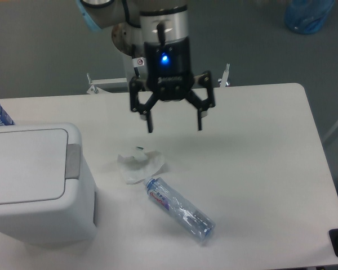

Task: Open the trash can
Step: 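Move the open gripper down toward the trash can lid edge, then hook the gripper finger under the lid edge and hold position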

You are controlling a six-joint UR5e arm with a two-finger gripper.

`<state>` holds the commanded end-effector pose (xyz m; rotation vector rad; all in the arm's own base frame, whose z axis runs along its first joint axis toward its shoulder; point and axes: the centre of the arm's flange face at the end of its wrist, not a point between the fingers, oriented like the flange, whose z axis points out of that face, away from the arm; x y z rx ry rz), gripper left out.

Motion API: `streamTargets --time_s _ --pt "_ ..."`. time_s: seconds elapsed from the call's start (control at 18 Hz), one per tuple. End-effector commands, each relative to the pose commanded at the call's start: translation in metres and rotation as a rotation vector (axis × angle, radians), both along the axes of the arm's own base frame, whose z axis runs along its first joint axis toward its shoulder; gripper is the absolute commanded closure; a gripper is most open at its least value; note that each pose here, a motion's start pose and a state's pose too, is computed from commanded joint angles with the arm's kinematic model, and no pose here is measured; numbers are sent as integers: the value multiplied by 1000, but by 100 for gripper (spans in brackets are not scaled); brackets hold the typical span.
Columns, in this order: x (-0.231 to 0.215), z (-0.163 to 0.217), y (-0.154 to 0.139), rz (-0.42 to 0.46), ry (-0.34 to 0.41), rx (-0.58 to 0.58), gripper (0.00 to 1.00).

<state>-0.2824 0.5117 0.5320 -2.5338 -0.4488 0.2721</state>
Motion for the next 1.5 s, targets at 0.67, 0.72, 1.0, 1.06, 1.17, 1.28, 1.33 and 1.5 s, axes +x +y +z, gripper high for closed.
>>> streamTargets --time_s 0.67,0.72,1.0,1.06,1.17,1.28,1.33,1.5 --pt "32 -24 39 -9 -62 4 0" --pt "34 -25 45 -4 -63 16 0" --pt "46 -33 59 3 -72 43 0" --pt "48 -32 58 11 -76 48 0" --pt "50 -32 59 15 -82 49 0" --pt "53 -33 59 11 -83 48 0" --pt "54 -34 60 9 -84 46 0" --pt "55 -33 59 28 -95 54 0"
